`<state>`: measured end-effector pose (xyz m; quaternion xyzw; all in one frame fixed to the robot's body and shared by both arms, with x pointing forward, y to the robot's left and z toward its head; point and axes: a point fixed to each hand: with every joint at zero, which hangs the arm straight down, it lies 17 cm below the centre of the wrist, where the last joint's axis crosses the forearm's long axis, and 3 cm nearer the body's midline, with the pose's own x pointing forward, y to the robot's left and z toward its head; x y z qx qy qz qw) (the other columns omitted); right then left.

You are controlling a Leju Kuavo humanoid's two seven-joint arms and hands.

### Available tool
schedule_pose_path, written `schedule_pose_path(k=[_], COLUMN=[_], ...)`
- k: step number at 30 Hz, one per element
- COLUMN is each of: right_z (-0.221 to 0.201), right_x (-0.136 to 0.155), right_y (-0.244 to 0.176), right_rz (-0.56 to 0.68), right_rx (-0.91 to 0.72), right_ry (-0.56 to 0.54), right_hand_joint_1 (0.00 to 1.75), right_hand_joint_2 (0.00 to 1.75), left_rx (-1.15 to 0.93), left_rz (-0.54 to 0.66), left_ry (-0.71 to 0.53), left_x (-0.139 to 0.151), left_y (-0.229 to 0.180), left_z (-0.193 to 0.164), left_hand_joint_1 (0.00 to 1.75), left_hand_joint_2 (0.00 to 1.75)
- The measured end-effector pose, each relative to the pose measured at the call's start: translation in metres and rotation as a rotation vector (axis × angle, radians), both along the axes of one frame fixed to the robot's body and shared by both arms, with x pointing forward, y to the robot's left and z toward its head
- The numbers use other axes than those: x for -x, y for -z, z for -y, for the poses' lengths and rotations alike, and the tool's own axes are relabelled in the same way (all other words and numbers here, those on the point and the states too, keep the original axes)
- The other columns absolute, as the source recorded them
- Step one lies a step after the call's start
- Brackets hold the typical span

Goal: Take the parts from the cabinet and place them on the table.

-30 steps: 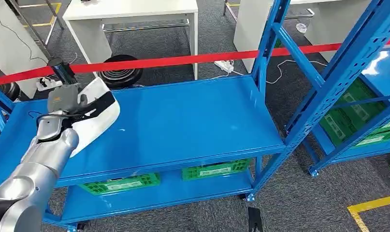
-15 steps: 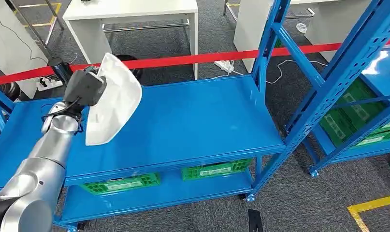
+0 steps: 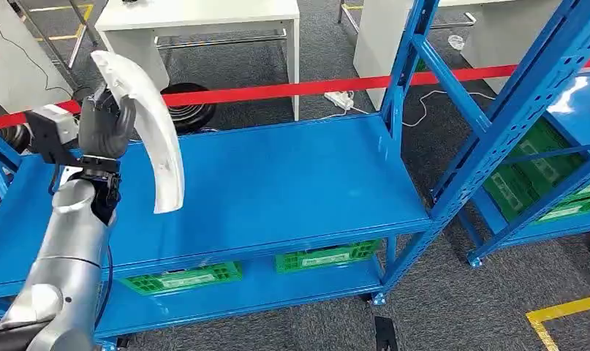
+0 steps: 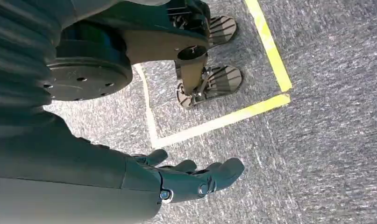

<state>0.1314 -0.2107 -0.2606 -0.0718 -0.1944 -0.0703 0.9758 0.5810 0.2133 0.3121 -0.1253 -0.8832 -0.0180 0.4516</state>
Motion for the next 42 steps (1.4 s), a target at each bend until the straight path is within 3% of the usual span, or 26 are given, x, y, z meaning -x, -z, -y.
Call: schedule_pose_path(k=[13,42], right_z=[0.001,0.001], right_x=[0.001,-0.001], right_y=[0.001,0.000], right_rz=[-0.008,0.001], right_rx=[0.006,-0.011], right_ry=[-0.020,-0.016], right_hand_joint_1=[0.00,0.00], right_hand_joint_2=[1.75,1.75], left_rx=[0.173,0.179], left_rz=[0.025,0.041], left_ry=[0.193,0.300], left_x=[0.034,0.053], left_y=[-0.006,-0.015], left_z=[0.006,0.024], left_hand_joint_1=[1.75,1.75], left_hand_joint_2=[1.75,1.75])
